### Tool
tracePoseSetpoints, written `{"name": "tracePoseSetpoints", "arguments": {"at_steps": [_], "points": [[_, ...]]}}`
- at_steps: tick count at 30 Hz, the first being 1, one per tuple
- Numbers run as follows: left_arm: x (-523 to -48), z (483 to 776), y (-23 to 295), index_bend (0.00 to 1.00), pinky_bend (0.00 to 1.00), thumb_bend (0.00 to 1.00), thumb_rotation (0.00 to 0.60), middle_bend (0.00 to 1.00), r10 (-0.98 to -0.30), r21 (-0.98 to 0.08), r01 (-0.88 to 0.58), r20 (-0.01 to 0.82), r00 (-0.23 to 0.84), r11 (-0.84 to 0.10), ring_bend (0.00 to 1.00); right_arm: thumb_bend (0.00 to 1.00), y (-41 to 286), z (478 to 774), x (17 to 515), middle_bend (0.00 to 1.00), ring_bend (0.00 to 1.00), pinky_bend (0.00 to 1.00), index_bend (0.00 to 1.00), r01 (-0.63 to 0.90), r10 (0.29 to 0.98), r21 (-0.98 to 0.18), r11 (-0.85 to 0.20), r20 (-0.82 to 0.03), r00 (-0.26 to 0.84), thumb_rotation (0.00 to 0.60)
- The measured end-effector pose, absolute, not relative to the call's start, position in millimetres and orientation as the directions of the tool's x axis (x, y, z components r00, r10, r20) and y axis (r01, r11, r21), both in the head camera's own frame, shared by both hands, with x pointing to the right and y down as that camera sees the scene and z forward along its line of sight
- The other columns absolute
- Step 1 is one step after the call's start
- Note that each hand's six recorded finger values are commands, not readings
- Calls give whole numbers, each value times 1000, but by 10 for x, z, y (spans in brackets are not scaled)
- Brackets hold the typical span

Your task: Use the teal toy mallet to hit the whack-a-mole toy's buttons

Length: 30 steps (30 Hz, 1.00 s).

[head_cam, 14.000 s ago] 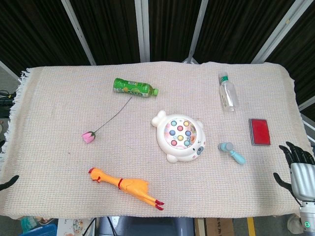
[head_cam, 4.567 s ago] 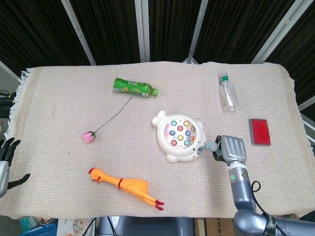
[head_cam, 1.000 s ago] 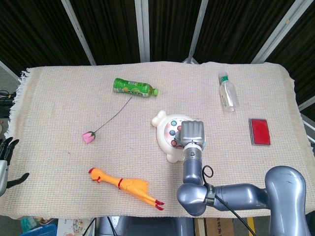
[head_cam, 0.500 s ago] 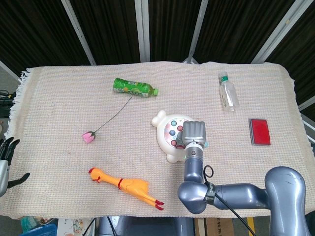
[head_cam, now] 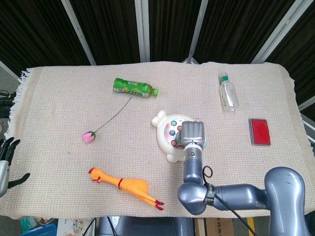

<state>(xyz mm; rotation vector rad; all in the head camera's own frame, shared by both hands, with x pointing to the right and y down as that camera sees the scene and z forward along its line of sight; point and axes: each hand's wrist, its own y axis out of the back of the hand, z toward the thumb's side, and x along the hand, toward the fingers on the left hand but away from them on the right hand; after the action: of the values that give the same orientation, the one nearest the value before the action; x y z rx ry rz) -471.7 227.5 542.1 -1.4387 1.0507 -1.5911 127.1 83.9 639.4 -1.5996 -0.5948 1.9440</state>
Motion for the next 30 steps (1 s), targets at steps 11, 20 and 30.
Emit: {"name": "tracePoseSetpoints", "arguments": {"at_steps": [11,20,30], "points": [[-4715,5422,2276,131,0,3,600,35,-913,-918,-2,395,-102,-397,0,612,698,6124,1368,712,622,402,928,-78,693,-690,-720,-709,-131,600],[-4719,5404,2279,130,0,3,600,35,-915,-921,-6,389,-106,-390,0,613,663,5958,1750,712,622,402,928,-35,706,-709,-704,-694,-140,600],[-4657,5352,2266,131,0,3,600,35,-933,-935,-4,353,-64,-353,0,612,781,5999,2440,712,612,402,928,1,671,-683,-731,-719,-178,600]]}}
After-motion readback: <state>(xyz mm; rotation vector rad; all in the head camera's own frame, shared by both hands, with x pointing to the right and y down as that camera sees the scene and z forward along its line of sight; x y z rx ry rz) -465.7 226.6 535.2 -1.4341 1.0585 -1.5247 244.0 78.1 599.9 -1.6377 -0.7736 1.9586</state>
